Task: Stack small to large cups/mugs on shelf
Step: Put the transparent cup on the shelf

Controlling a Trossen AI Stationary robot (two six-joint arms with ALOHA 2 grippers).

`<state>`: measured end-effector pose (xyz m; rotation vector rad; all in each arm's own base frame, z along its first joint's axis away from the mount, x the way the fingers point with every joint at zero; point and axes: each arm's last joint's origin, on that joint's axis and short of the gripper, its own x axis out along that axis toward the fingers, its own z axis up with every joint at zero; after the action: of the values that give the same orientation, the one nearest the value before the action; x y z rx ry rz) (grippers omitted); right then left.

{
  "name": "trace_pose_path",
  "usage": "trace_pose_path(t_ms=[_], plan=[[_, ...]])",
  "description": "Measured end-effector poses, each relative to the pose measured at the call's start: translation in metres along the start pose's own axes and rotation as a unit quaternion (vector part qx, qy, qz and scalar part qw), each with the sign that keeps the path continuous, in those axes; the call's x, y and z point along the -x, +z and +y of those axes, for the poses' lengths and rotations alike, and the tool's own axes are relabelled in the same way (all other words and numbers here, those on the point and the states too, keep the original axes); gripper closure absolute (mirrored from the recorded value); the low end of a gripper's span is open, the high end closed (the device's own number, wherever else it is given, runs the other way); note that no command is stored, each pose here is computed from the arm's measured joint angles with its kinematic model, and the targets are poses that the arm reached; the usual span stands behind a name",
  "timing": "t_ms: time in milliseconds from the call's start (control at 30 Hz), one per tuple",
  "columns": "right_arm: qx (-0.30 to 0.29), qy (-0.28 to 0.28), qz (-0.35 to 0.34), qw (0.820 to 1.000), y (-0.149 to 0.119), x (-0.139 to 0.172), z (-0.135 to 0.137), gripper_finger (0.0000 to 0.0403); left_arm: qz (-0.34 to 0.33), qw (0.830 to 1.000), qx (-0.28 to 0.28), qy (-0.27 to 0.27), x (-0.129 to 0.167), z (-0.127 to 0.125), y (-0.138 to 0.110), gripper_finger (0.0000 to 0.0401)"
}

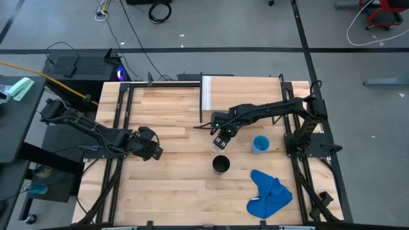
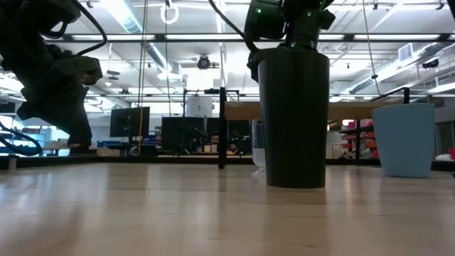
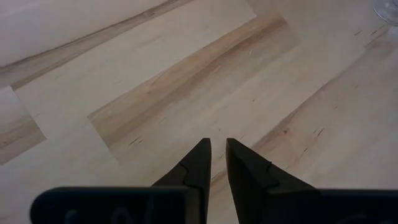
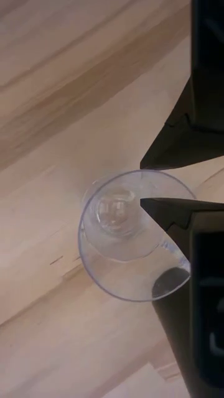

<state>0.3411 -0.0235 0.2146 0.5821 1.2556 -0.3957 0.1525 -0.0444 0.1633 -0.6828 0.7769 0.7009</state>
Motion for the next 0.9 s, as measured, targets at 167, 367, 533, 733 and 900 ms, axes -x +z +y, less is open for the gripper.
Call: trace_pose_path(t_ms=[167,367,533,733,900], plan=[[0.000,0.004,-0.007,1.000,0.001,0.000,0.001,0.0314,0.000,1.000,0.000,0.000,0.000,0.000,0.000,0.0348],[-0.002,0.000,-0.001,1.000,0.002,-0.004,-0.001,0.0314,0.000,1.000,0.003,0.000,0.000,0.000,0.000,0.0352],[-0.003,-0.010,0.014,1.000,0.004,-0.020,-0.001,0.0314,-0.001,1.000,0.004,-0.002,0.000,-0.001,0.000,0.0345],[-0.003,-0.012,0.017,1.000,0.004,-0.024,-0.001,0.0314,-0.003,1.000,0.007,-0.009,0.000,-0.002,0.001,0.0343],[-0.008,-0.011,0.013,1.000,0.006,-0.022,-0.004,0.0314,-0.004,1.000,0.009,-0.011,0.000,-0.002,0.001,0.0350]])
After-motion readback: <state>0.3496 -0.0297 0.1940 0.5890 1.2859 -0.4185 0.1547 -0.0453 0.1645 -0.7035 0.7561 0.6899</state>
